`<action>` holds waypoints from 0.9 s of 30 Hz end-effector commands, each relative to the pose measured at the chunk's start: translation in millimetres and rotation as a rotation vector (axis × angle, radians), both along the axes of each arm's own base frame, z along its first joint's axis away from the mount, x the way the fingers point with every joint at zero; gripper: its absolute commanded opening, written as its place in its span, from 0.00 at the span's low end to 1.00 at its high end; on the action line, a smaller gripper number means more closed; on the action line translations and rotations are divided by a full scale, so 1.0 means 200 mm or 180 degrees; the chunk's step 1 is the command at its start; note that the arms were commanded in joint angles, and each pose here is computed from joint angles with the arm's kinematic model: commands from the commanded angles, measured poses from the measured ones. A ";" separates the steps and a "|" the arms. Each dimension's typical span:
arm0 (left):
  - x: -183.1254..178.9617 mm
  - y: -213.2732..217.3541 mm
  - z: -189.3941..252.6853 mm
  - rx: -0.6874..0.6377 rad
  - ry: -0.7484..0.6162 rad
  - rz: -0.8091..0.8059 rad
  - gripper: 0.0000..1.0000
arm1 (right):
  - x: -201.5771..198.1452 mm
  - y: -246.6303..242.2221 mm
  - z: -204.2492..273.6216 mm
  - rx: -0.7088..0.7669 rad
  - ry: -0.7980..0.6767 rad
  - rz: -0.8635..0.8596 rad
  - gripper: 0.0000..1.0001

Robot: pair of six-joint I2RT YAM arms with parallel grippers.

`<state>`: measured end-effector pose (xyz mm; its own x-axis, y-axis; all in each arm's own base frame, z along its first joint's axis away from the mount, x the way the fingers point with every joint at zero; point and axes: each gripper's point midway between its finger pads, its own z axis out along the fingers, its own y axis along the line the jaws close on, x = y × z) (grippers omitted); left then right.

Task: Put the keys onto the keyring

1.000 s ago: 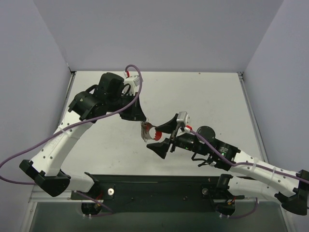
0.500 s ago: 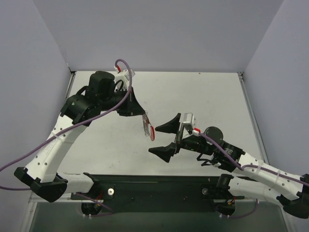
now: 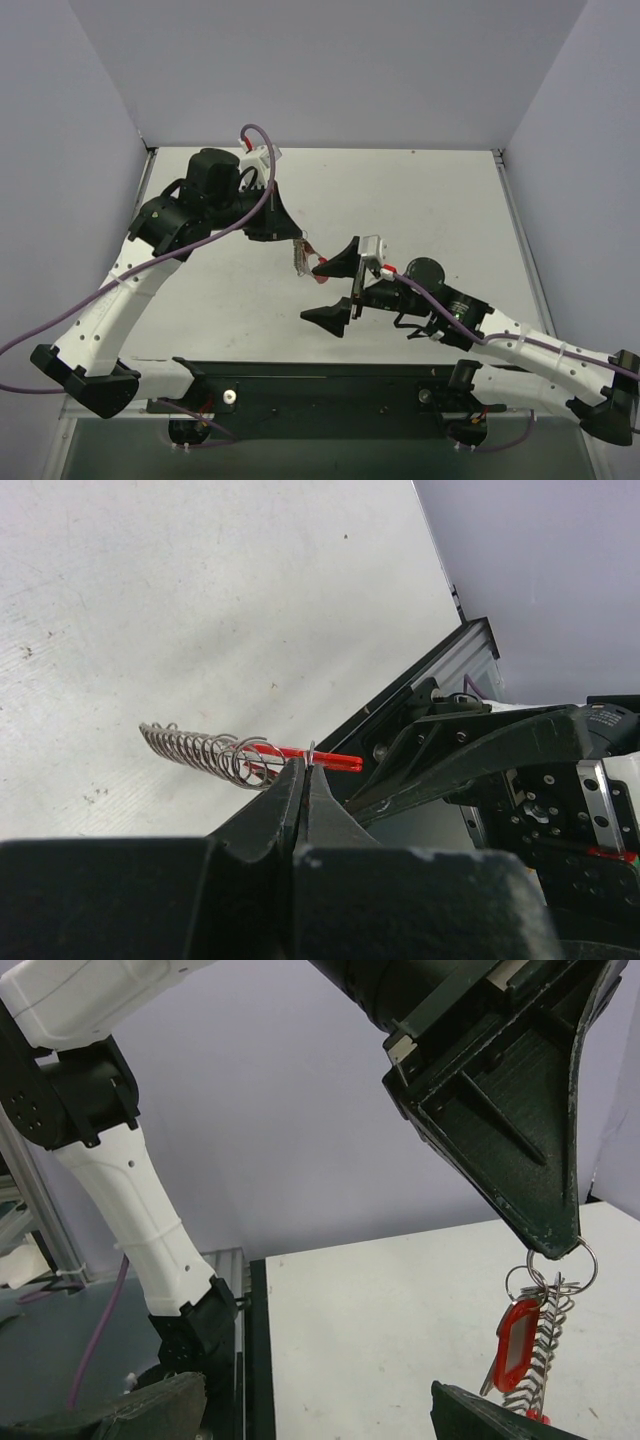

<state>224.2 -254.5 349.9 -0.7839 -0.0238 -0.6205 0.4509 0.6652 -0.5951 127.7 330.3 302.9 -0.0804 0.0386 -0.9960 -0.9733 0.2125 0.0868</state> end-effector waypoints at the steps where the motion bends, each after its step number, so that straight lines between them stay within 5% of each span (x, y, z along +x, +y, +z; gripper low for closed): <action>1: 0.02 -0.01 0.12 -0.0212 -0.0231 0.0007 0.00 | 0.00 0.04 0.16 0.0248 -0.0263 0.0043 0.97; 27: -0.03 -0.04 0.15 -0.0354 -0.0265 -0.0151 0.00 | 0.24 -0.05 0.13 0.0180 -0.0535 -0.0848 1.00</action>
<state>221.9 -259.8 349.9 -0.7854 -0.0171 -0.6188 0.4694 0.6353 -0.6133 168.9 326.0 303.6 0.0261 0.0259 -0.9993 -0.9103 0.4138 -0.0131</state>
